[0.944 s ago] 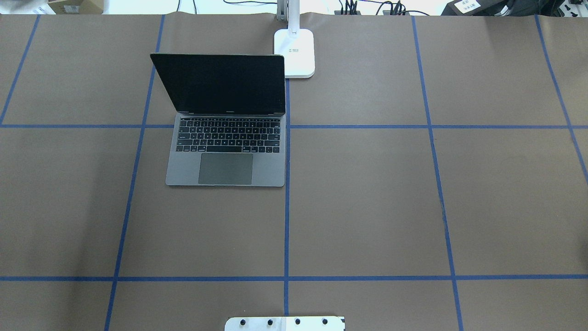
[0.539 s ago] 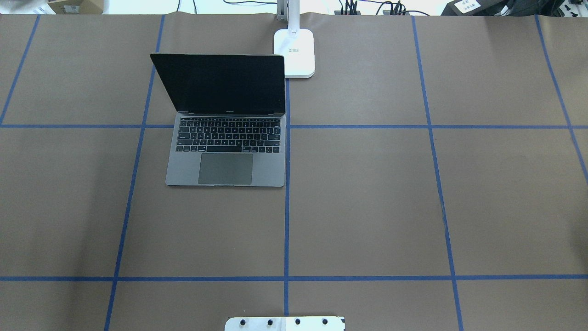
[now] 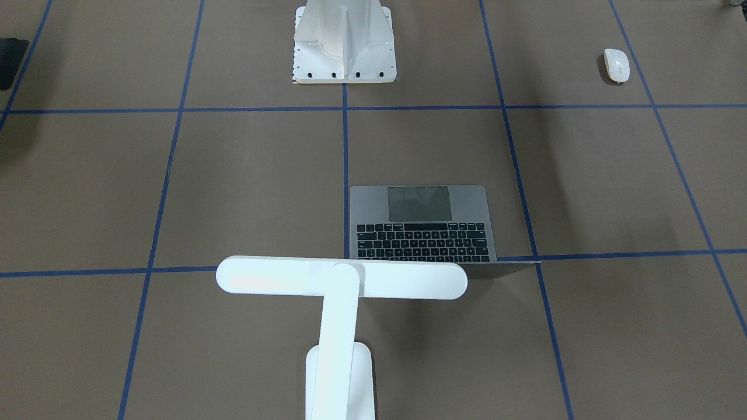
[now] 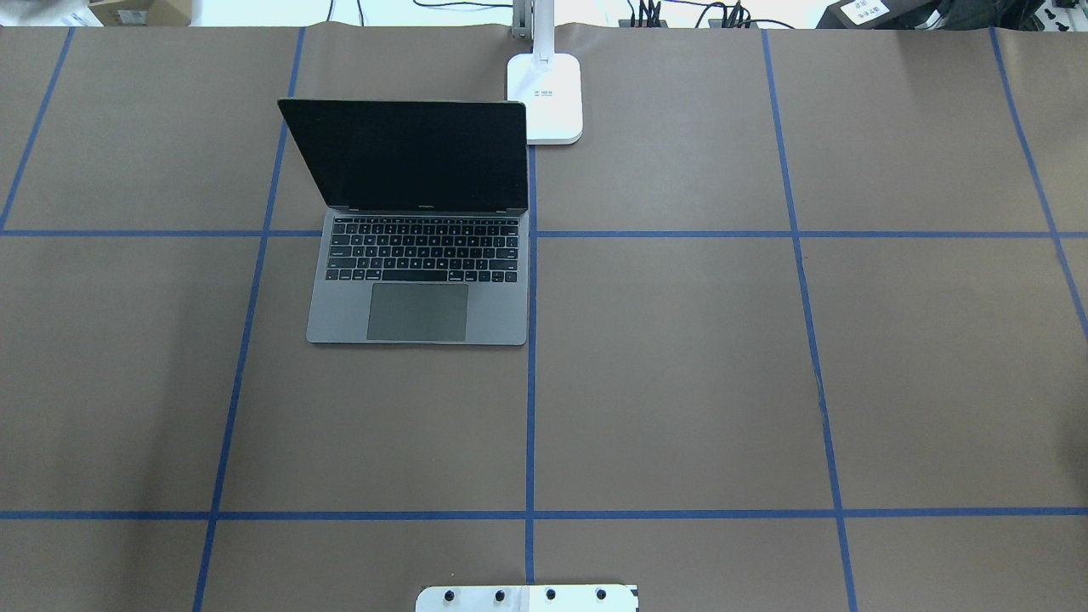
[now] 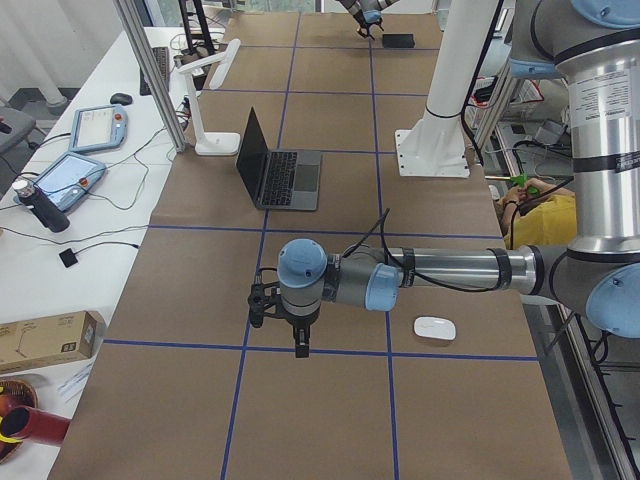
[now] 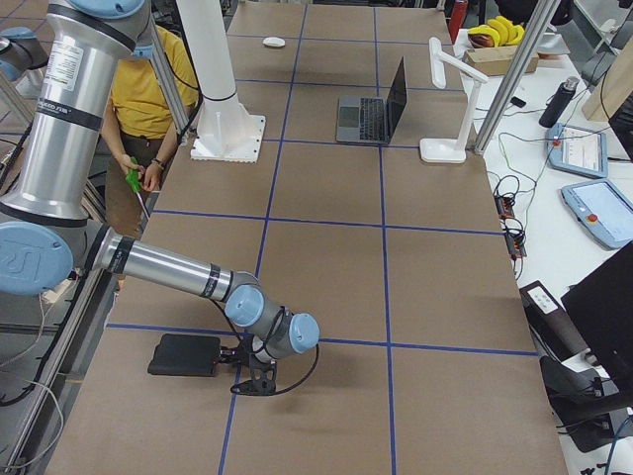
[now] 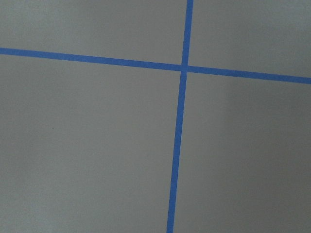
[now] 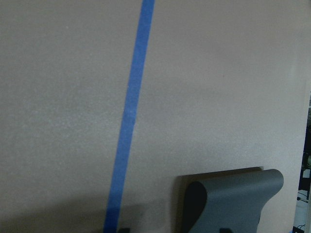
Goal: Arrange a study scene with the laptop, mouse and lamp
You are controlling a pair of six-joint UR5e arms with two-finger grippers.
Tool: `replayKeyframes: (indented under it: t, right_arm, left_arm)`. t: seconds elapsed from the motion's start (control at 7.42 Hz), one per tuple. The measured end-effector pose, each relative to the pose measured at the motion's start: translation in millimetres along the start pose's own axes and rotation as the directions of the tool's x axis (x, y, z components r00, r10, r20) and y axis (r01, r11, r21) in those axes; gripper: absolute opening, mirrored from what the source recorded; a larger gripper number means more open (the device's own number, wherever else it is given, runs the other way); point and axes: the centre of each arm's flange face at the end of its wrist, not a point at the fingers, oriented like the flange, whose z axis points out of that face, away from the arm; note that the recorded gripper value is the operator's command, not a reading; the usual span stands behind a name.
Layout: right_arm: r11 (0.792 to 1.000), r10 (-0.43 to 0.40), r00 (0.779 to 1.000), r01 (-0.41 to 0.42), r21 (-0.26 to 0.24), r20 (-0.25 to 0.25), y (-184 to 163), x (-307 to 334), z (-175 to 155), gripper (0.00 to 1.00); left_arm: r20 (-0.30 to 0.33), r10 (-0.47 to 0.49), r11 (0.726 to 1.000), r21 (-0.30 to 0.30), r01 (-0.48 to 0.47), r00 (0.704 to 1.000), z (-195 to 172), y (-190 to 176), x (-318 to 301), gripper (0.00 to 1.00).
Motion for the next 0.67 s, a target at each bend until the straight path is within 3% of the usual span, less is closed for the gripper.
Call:
replayKeyframes:
  t: [0.67]
  right_arm:
    - [1.0,0.021,0.999,-0.021,-0.01,-0.03,-9,24,19,0.67]
  left_arm:
    - [0.0,-0.002,1.0,-0.002,0.002,1.0,1,2,-2,1.0]
